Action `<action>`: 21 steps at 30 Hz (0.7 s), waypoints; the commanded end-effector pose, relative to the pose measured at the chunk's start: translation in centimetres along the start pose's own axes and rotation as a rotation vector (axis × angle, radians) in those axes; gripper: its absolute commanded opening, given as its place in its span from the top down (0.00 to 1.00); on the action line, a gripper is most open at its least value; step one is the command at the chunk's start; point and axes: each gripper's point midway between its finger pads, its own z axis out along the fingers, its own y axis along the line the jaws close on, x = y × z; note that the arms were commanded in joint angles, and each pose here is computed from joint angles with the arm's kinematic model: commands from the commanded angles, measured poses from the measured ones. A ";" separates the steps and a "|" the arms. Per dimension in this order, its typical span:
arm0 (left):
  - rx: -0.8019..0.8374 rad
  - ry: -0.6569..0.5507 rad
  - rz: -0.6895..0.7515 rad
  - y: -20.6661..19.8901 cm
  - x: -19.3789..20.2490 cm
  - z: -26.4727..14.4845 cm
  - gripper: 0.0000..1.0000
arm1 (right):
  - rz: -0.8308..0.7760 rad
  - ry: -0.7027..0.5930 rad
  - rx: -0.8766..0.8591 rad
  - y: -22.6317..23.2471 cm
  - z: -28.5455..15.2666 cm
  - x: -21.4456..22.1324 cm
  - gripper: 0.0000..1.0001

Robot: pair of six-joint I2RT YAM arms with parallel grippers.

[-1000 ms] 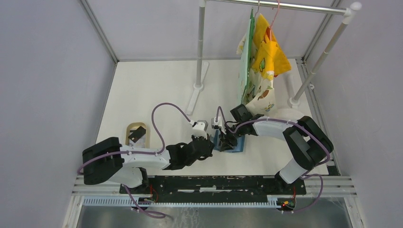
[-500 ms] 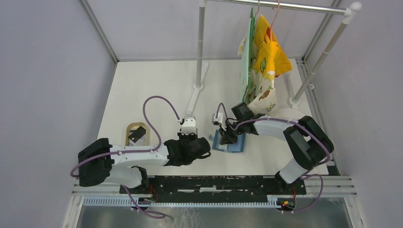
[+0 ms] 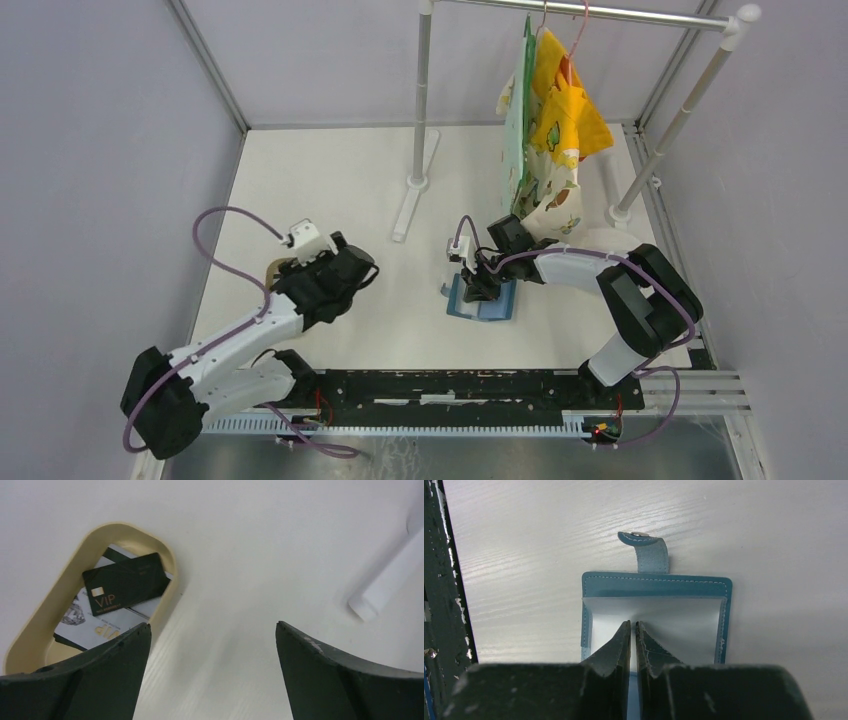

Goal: Put the credit cards into the card holder
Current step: Move the storage box to the center of the board.

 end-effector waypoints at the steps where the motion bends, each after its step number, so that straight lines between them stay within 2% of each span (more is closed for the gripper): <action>1: -0.047 -0.038 -0.083 2.7 -2.0 2.1 0.00 | -0.029 -0.025 0.026 -0.7 -0.5 -1.2 0.87; 8: -0.093 0.081 -0.101 4.9 -1.7 5.9 0.00 | -0.030 -0.017 0.021 -0.6 -0.4 -1.0 0.87; 15: -0.078 0.262 -0.096 4.1 2.4 7.9 0.03 | -0.037 -0.021 0.024 -0.6 -0.6 -1.2 0.87; 19: -0.049 0.297 -0.116 3.6 3.5 8.0 0.12 | -0.036 -0.020 0.019 -0.5 -0.5 -1.2 0.87; 21: -0.010 0.307 -0.128 2.8 3.5 8.0 0.22 | -0.036 -0.021 0.018 -0.6 -0.5 -1.2 0.87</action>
